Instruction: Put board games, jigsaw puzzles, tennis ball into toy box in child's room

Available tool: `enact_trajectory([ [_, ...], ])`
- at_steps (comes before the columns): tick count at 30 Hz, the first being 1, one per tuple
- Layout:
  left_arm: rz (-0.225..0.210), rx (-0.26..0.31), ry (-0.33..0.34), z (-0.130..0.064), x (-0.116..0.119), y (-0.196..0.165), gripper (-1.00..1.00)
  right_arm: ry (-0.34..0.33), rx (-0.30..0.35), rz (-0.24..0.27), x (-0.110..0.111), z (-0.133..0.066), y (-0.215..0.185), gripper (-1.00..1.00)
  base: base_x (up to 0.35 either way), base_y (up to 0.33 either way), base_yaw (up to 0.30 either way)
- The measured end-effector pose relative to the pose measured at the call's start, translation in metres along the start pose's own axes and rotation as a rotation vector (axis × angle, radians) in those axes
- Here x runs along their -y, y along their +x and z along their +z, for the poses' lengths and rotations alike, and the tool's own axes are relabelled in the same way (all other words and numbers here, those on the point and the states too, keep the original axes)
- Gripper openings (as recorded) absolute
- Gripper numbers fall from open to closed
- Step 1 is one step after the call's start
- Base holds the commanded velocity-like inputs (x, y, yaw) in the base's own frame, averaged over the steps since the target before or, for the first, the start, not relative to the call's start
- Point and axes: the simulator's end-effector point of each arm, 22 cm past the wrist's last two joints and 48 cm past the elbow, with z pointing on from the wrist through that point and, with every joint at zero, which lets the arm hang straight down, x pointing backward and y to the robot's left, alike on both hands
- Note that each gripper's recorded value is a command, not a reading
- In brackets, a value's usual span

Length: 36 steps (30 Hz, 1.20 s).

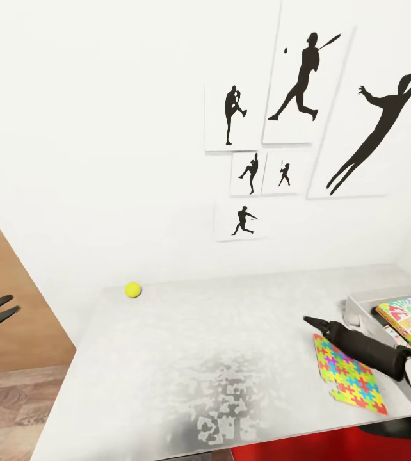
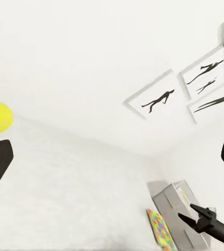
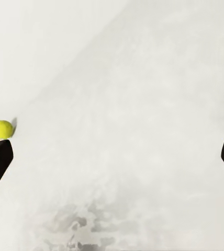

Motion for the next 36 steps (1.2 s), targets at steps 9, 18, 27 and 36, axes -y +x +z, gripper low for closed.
enact_trajectory([
  [9,-0.004,-0.027,0.003,0.007,0.0,0.008,1.0,0.214,-0.007,-0.027,0.026,0.028,-0.027,1.0,0.0,0.0,0.0],
  [18,-0.007,-0.054,0.006,0.013,0.0,0.015,1.0,0.327,-0.02,0.0,0.048,0.041,-0.042,1.0,0.0,0.0,0.0],
  [27,-0.008,-0.066,0.007,0.015,0.0,0.018,1.0,0.421,-0.041,0.014,0.058,0.053,-0.049,1.0,0.0,0.0,0.0],
  [36,-0.008,-0.068,0.008,0.016,0.0,0.019,1.0,0.475,-0.067,0.018,0.063,0.061,-0.045,1.0,0.0,0.0,0.0],
])
